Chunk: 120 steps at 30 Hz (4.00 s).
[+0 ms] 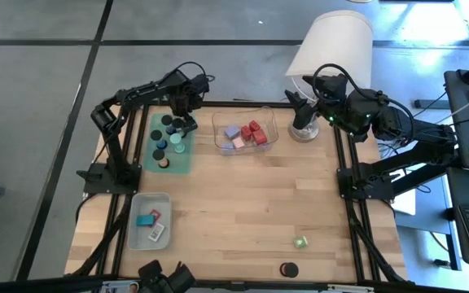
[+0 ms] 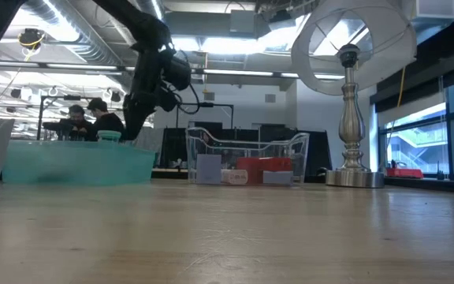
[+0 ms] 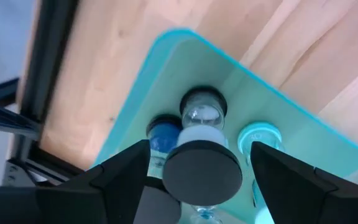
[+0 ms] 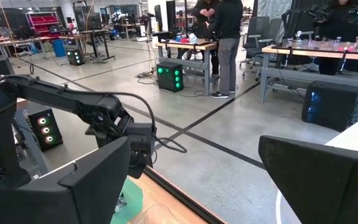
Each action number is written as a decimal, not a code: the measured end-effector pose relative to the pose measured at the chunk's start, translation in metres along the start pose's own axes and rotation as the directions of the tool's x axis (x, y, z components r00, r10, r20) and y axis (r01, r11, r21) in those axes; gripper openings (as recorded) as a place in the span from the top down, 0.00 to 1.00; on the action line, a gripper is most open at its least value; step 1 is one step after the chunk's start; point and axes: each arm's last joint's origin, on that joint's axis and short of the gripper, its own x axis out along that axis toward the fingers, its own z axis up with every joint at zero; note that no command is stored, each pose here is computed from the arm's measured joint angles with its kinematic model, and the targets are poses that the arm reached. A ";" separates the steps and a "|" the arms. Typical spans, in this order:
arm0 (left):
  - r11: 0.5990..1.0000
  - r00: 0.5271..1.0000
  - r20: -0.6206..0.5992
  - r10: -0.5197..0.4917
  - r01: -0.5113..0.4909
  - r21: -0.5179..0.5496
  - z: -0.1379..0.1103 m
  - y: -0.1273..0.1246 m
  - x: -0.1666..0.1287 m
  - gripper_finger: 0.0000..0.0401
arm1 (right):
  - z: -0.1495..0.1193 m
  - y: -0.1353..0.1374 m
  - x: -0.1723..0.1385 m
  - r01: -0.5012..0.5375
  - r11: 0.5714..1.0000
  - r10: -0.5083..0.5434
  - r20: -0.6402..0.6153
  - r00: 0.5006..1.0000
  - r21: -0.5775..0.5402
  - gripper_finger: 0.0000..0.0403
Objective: Pick & Place Office items
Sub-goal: Put the green charger adapter into the transparent bin
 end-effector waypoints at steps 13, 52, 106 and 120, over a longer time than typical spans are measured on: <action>0.993 0.995 0.077 -0.059 0.066 -0.093 0.006 -0.017 -0.043 0.31 | -0.002 0.002 0.001 -0.056 0.991 0.059 -0.021 0.998 0.125 0.11; 0.917 0.853 0.480 -0.207 0.341 -0.210 -0.038 -0.287 -0.085 0.36 | -0.198 0.028 -0.097 -0.884 0.454 0.165 -0.965 0.203 -0.109 0.12; 0.961 0.899 0.421 -0.118 0.211 -0.181 -0.027 -0.259 -0.079 0.36 | -0.334 0.087 -0.124 -0.869 0.488 0.304 -0.917 0.258 -0.083 0.64; 0.979 0.858 0.499 0.120 -0.020 -0.201 -0.025 -0.198 -0.101 0.36 | -0.249 0.054 -0.053 -0.428 0.785 0.032 -0.661 0.750 -0.448 0.62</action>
